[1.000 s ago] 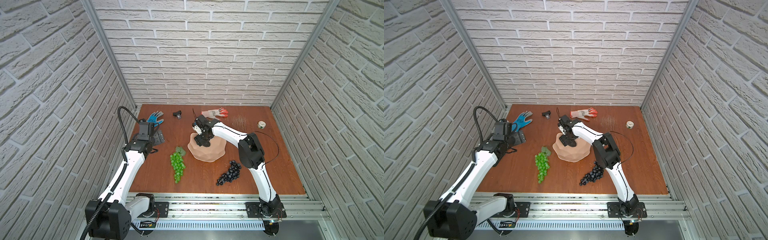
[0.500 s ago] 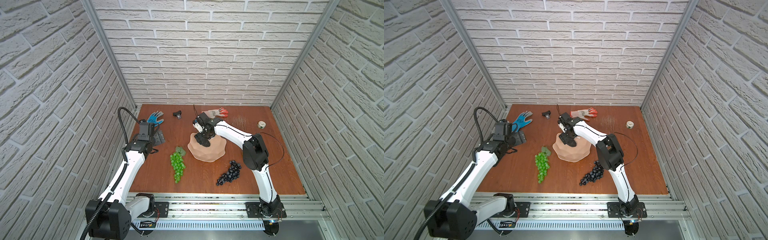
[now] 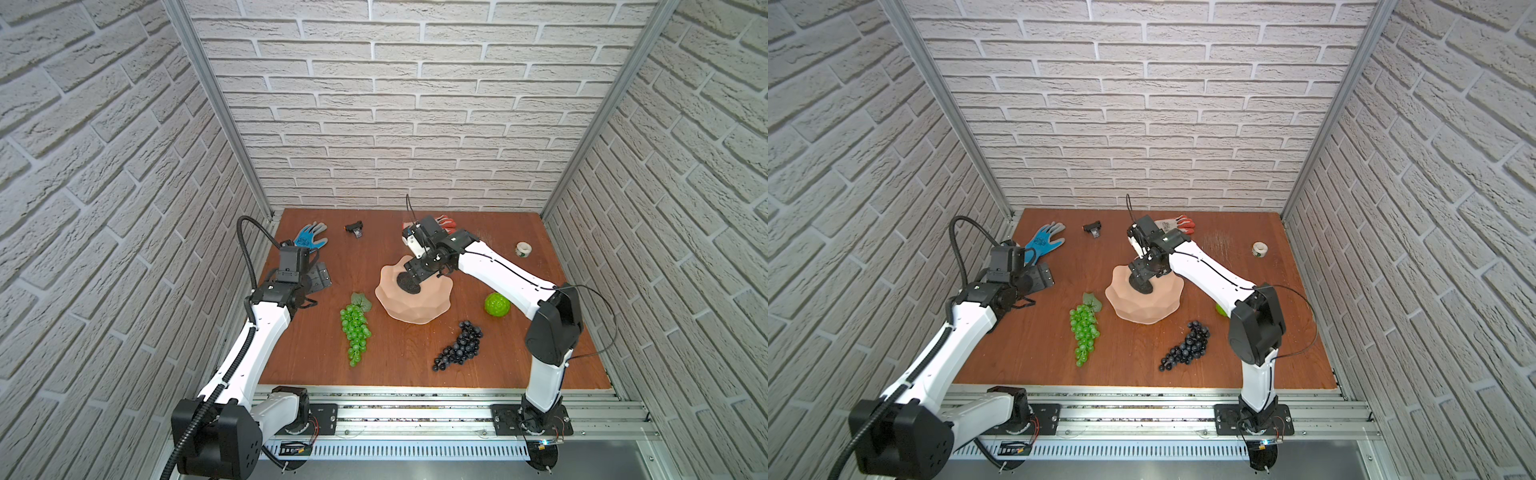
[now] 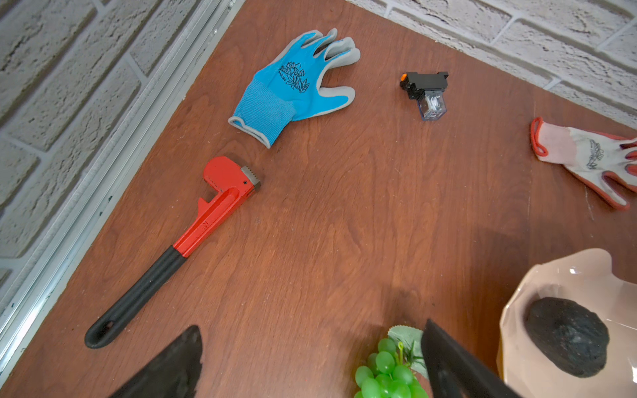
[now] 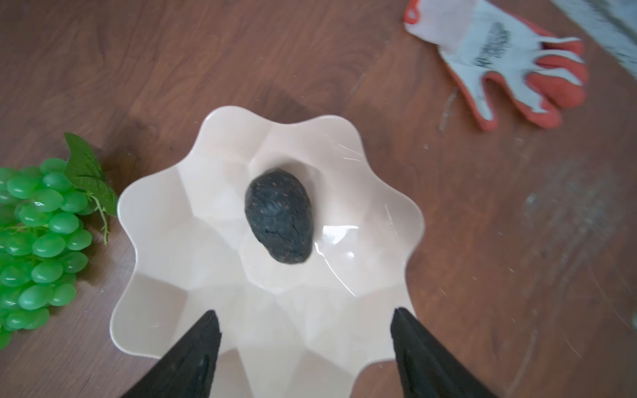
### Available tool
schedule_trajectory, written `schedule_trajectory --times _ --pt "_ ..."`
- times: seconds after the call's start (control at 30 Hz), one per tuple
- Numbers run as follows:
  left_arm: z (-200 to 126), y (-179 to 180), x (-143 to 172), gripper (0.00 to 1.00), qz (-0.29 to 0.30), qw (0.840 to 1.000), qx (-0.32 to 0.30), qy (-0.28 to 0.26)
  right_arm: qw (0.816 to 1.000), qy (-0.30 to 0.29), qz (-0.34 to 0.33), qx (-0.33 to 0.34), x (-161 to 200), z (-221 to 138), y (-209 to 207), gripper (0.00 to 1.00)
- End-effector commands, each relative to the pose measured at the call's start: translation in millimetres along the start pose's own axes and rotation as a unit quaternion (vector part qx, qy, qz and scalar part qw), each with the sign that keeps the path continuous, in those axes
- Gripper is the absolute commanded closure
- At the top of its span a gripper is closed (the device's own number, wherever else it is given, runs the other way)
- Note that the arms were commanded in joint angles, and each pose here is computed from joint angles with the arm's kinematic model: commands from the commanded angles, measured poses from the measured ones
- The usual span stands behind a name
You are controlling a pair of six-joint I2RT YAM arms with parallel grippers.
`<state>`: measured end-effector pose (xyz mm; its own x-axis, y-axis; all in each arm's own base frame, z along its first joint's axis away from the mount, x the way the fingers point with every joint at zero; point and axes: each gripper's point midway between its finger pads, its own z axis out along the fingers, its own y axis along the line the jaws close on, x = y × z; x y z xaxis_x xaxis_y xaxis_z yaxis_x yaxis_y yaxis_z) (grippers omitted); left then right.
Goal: Arrange fruit in a fruit bowl
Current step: Pick up the fruit from the middle-right of the table.
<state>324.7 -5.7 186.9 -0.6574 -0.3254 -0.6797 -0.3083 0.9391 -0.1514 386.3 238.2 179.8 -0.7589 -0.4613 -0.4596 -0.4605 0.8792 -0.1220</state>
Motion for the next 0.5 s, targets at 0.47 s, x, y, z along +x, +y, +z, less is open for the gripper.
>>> schedule_trajectory --times 0.47 --pt "-3 -11 4 0.02 0.004 0.999 0.05 -0.017 0.95 0.088 0.26 0.152 135 -25 -128 0.08"
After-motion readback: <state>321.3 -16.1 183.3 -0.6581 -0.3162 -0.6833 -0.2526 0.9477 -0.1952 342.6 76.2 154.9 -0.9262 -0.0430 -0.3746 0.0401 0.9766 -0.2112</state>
